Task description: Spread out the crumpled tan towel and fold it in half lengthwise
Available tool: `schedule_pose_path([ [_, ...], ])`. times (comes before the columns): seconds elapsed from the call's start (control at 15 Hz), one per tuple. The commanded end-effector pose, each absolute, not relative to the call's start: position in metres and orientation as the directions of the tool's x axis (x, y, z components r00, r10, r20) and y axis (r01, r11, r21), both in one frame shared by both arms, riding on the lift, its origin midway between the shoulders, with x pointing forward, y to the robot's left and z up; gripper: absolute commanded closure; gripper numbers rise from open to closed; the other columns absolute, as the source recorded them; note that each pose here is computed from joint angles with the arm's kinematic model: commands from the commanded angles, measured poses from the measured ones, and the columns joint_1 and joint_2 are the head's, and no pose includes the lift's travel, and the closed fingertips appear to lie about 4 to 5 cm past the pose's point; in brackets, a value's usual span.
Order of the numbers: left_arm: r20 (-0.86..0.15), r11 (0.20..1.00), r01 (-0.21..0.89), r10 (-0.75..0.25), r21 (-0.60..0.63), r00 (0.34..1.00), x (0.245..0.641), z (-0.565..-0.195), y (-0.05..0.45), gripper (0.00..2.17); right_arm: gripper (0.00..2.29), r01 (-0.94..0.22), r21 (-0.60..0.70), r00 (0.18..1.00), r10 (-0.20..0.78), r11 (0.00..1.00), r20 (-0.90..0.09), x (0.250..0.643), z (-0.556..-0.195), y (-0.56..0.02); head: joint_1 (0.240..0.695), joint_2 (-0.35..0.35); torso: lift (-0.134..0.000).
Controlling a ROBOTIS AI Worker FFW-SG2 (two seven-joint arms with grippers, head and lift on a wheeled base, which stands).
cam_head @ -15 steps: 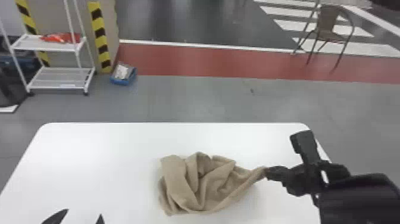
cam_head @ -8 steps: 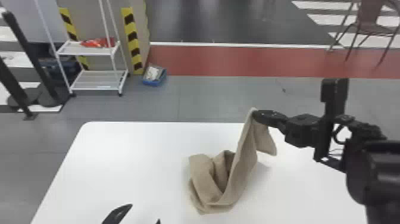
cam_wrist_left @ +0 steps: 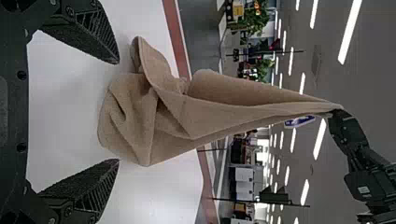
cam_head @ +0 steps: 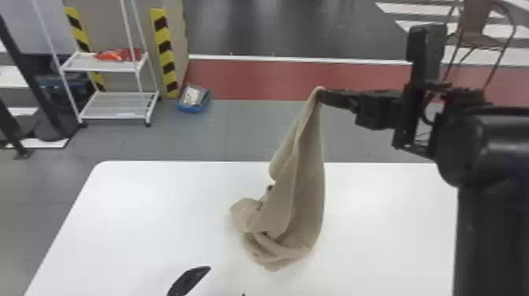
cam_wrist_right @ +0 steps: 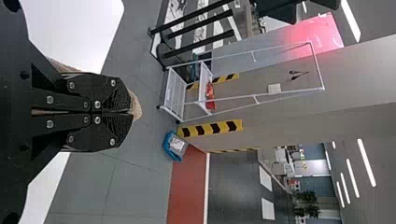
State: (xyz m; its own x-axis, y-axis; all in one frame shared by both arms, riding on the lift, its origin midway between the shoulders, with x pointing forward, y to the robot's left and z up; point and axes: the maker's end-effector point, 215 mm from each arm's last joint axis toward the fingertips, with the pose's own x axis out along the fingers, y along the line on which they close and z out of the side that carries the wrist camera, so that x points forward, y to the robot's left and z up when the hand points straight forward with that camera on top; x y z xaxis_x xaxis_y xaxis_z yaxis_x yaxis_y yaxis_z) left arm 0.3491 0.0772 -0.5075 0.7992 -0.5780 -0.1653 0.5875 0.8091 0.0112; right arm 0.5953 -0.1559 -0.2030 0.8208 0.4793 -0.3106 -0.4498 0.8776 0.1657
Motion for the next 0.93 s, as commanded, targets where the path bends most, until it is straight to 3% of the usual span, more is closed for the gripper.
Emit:
schedule_pose_path([
  [0.0, -0.153, 0.803, 0.596, -0.588, 0.010, 0.794, 0.356, -0.506, 0.058, 0.14, 1.32, -0.444, 0.158, 0.829, 0.471, 0.882, -0.301, 0.606, -0.168, -0.153, 0.695, -0.086, 0.000],
  [0.27, -0.106, 0.800, 0.600, -0.595, 0.014, 0.797, 0.384, -0.489, 0.022, 0.14, 1.32, -0.484, 0.128, 0.818, 0.500, 0.866, -0.284, 0.601, -0.138, -0.129, 0.695, -0.108, 0.000],
  [0.6, -0.172, 0.820, 0.573, -0.566, -0.008, 0.807, 0.415, -0.501, 0.020, 0.15, 1.32, -0.565, 0.051, 0.786, 0.556, 0.824, -0.269, 0.591, -0.102, -0.079, 0.695, -0.098, 0.000],
  [0.87, -0.167, 0.860, 0.510, -0.504, -0.008, 0.847, 0.428, -0.500, 0.035, 0.14, 1.32, -0.523, -0.046, 0.836, 0.501, 0.851, -0.224, 0.605, -0.043, -0.077, 0.695, -0.057, 0.000],
])
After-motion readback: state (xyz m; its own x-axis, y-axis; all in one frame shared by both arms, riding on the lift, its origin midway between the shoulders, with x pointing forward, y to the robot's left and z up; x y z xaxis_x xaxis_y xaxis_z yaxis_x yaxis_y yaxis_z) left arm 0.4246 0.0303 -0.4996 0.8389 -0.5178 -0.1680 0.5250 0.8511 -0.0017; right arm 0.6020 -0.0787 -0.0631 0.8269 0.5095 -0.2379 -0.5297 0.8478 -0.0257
